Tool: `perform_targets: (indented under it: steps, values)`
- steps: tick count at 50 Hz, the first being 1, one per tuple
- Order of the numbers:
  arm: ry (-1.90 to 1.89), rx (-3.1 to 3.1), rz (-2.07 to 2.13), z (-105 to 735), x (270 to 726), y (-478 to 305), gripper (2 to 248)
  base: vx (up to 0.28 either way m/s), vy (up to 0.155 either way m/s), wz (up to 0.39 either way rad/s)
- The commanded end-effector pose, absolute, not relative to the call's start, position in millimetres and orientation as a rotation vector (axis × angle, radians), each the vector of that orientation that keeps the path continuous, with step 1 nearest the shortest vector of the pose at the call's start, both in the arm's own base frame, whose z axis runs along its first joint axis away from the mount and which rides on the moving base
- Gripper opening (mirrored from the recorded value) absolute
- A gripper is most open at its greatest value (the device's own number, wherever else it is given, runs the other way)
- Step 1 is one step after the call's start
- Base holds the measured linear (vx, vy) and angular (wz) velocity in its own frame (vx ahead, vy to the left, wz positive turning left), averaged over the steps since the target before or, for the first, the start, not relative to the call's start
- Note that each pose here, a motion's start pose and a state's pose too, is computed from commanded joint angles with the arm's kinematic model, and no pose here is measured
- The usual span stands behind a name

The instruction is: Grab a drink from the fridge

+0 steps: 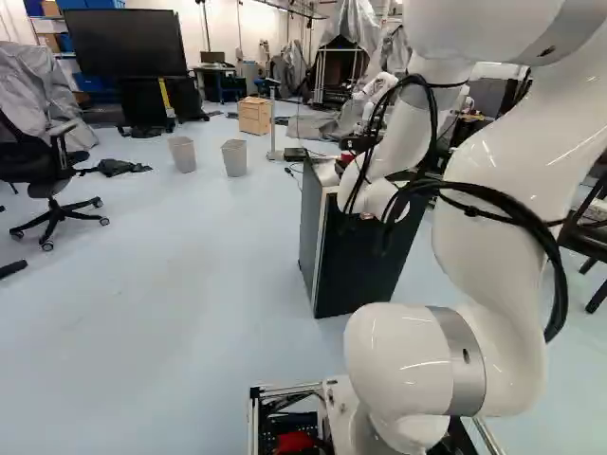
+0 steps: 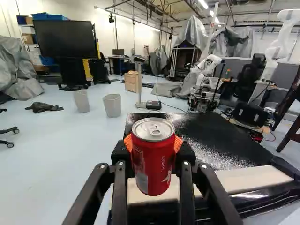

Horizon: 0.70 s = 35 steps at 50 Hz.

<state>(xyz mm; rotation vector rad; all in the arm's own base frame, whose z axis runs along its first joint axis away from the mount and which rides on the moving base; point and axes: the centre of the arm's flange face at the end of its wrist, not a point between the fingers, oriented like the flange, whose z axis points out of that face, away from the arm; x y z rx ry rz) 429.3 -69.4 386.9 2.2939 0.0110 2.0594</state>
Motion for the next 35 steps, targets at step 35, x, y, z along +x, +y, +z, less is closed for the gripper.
perform_targets:
  steps: [35]
  values:
    - [0.002,2.456,1.92,383,334,-20,99,0.0,0.0,0.0]
